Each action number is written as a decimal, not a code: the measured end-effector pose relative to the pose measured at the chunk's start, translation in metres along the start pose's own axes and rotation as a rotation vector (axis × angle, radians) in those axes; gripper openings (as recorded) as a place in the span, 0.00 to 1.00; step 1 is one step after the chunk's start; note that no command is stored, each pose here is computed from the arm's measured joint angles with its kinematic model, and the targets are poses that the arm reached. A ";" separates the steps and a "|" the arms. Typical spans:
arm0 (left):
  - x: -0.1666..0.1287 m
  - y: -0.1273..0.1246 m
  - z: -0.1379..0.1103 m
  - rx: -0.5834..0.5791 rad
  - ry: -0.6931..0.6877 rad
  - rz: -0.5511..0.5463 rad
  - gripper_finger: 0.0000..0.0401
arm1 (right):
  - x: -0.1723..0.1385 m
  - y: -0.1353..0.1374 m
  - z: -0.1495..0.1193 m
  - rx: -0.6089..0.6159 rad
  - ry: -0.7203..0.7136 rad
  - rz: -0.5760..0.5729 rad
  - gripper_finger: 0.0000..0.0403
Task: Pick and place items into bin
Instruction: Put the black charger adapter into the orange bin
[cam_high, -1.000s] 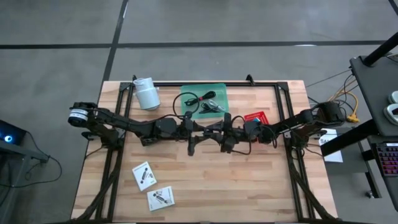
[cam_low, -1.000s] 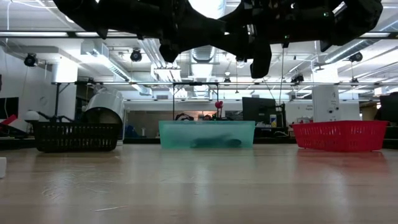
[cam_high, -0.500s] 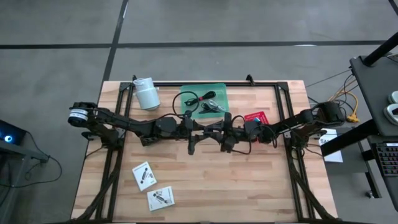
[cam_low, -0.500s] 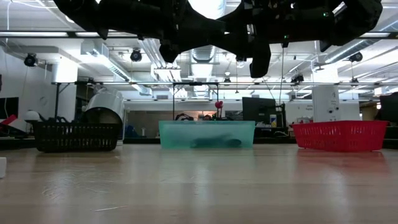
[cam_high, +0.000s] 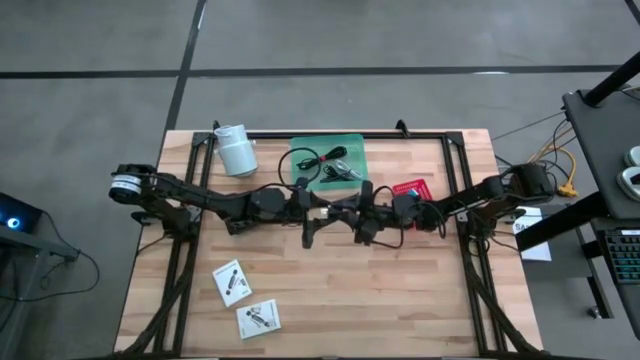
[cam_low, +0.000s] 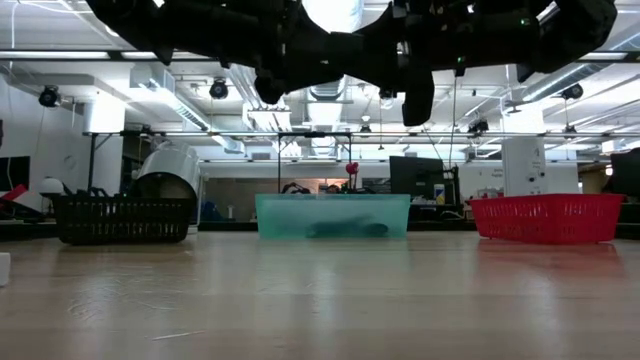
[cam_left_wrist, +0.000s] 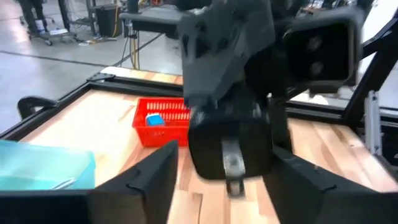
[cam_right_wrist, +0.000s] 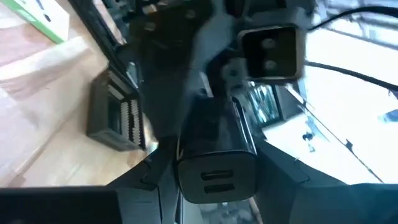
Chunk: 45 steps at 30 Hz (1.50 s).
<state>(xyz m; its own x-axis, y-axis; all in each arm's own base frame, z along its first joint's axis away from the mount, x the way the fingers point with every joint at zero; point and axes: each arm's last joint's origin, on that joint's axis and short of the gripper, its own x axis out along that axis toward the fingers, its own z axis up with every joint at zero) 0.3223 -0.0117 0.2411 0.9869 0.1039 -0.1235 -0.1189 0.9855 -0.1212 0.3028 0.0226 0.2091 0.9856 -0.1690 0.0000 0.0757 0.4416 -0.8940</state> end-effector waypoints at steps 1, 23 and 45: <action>0.000 0.000 0.000 0.001 0.004 0.001 0.54 | 0.000 -0.001 0.000 0.009 0.017 -0.011 0.36; -0.058 0.005 0.032 0.065 0.109 0.035 0.66 | -0.024 0.001 -0.030 0.219 0.721 -0.441 0.36; -0.059 0.009 0.033 0.212 0.115 0.160 0.66 | -0.118 -0.003 -0.044 0.788 0.605 -0.493 0.36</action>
<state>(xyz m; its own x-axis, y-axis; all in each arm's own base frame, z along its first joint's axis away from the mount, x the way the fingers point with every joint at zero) 0.2663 -0.0049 0.2801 0.9371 0.2561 -0.2370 -0.2346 0.9652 0.1156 0.1796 0.0024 0.1915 0.6012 -0.7878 -0.1338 0.7258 0.6084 -0.3211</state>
